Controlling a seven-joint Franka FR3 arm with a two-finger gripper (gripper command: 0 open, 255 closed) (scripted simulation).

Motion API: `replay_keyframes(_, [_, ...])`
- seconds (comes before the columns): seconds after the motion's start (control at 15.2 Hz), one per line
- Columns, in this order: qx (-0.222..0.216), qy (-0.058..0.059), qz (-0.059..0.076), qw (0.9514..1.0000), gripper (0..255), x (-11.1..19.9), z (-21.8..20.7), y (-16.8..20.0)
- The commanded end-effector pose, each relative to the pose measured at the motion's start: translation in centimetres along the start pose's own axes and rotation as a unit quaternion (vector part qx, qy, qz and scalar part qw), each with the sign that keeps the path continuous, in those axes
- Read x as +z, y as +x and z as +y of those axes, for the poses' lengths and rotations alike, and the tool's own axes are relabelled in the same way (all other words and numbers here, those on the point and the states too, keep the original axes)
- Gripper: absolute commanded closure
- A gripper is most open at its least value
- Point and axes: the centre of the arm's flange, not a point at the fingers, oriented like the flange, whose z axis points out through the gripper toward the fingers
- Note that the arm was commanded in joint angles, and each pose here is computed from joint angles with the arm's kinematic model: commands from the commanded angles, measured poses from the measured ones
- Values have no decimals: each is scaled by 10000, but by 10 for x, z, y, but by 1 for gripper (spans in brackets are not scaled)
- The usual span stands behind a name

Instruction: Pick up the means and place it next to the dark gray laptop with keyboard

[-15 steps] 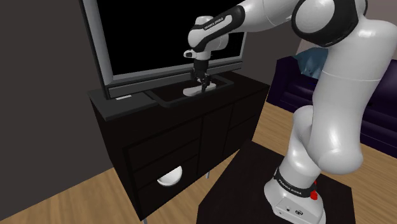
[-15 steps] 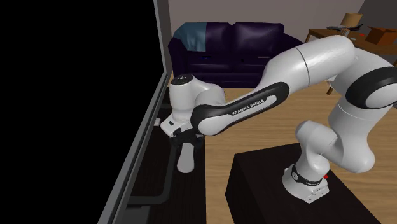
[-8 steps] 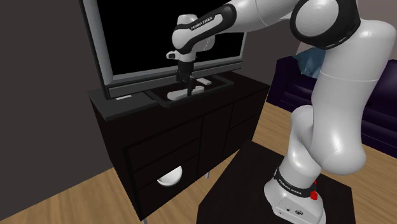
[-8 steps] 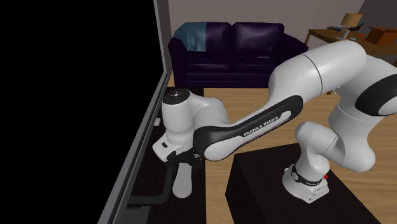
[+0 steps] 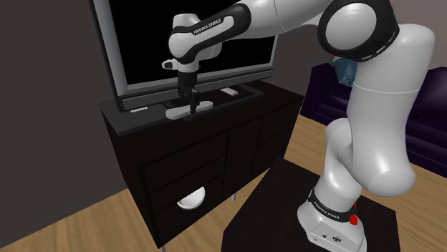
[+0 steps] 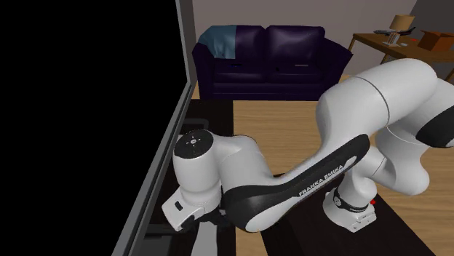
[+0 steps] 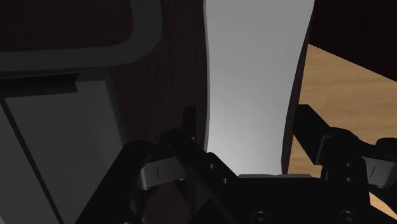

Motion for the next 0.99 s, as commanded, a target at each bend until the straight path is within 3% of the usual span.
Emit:
replay_keyframes(0.0, [4,0,2,10000,255,-1,0,26])
replay_keyframes(0.07, [4,0,2,10000,255,-1,-1,50])
replay_keyframes(0.92, [4,0,2,10000,255,68,0,50])
